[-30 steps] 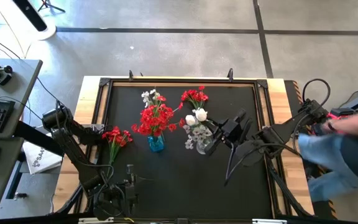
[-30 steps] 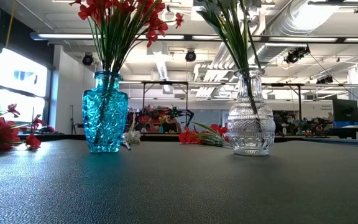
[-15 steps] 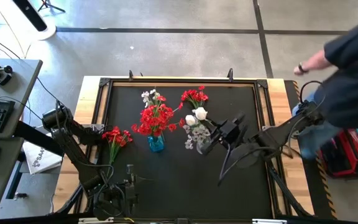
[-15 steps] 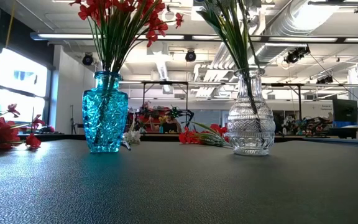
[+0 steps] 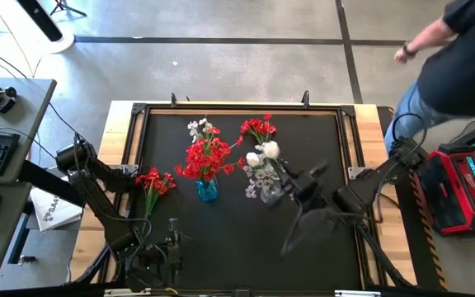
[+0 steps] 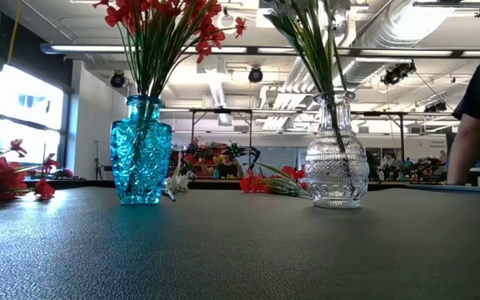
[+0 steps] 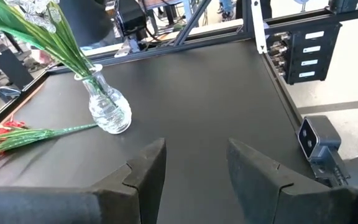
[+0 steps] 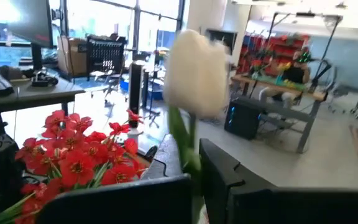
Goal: Sort flowers into vase by color
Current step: Put the white flower into the transparent vase
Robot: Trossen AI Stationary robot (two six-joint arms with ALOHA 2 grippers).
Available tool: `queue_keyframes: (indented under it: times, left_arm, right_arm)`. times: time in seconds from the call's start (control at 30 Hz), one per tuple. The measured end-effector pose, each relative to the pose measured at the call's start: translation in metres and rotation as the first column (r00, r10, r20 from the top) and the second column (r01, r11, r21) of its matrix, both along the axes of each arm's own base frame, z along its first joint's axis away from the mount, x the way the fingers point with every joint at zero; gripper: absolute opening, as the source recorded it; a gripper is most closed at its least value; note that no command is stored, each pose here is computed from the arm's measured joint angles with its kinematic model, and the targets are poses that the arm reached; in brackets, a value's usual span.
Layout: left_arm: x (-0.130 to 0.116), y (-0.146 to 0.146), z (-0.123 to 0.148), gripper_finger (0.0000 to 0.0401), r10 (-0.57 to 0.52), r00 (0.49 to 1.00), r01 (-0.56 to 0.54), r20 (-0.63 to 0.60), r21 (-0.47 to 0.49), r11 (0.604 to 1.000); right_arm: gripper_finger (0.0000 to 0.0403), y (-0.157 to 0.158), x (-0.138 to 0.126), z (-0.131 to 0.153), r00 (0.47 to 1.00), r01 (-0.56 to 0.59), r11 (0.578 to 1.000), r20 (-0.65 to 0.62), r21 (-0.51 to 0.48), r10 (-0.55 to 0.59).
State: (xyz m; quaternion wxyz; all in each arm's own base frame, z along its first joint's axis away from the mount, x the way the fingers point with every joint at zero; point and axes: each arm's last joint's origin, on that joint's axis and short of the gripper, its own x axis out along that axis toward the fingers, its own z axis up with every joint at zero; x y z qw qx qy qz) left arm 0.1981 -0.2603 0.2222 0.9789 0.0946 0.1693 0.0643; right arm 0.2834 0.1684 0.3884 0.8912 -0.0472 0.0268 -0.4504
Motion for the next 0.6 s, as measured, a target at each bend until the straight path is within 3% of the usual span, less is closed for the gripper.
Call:
queue_keyframes:
  times: [0.43, 0.6]
  left_arm:
    - [0.0, 0.0, 0.0, 0.0156, 0.0, 1.0, 0.0, 0.0, 0.0, 1.0]
    - [0.0, 0.0, 0.0, 0.0156, 0.0, 1.0, 0.0, 0.002, -0.003, 1.0]
  right_arm:
    - [0.0, 0.023, -0.034, -0.02, 0.992, -0.117, 0.993, 0.045, 0.035, 0.116]
    - [0.0, 0.016, -0.041, -0.032, 0.984, -0.176, 0.972, -0.001, 0.153, 0.178]
